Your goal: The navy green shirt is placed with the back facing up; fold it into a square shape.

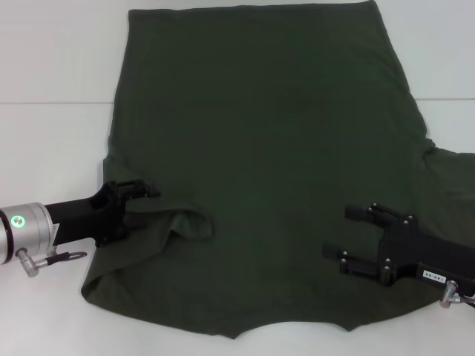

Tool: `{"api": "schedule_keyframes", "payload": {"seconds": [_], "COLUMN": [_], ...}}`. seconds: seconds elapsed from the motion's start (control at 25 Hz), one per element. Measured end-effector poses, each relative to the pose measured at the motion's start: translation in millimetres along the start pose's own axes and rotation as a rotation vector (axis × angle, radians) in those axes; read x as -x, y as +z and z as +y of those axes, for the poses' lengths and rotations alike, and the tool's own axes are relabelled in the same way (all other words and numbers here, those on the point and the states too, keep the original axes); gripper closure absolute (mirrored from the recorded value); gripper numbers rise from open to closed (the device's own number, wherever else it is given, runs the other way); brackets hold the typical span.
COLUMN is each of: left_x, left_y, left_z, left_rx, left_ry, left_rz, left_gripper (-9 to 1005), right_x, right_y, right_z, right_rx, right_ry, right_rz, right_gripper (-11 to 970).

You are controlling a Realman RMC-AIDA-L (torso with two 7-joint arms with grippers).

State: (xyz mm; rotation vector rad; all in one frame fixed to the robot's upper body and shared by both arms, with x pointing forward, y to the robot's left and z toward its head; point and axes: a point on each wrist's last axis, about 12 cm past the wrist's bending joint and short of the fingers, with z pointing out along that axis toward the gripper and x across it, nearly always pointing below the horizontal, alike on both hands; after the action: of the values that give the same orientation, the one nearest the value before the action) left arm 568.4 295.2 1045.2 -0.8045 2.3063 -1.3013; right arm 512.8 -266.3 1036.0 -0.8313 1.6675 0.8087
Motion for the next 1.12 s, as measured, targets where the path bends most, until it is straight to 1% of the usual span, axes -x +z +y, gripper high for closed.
{"api": "schedule_keyframes", "payload": {"seconds": [0.44,0.72,0.84,0.88,0.96,1.12], "left_x": [3.7,10.0,14.7,18.2,20.0,18.5], "left_y": [2.8,9.5,13.6,16.6,21.5,40.0], "left_z": [0.3,-9.3,-20.1,-30.0,-41.2,-74.2], "left_rx": [0.016,0.017,0.001,-0.021,-0.048,-0.111], "left_ry": [-0.003,0.018,0.043,0.069,0.108,0.235], "left_rz": [-0.035,-0.063,-0.075,-0.080,-0.081,-0.067], "left_gripper": [318,318,318,317,317,317], "right_x": [1.3,2.4,2.5,2.5,2.8,3.3], "right_y": [0.4,-0.6,-0.8,-1.0,-2.0,-4.4], "right_z": [1.0,1.7,1.8,1.9,1.9,2.0], "right_rx": [0.012,0.021,0.021,0.022,0.021,0.018], "right_ry": [0.002,0.005,0.006,0.006,0.007,0.011], "right_rz": [-0.007,-0.015,-0.016,-0.017,-0.021,-0.035], "right_gripper": [99,100,100,100,101,101]}}
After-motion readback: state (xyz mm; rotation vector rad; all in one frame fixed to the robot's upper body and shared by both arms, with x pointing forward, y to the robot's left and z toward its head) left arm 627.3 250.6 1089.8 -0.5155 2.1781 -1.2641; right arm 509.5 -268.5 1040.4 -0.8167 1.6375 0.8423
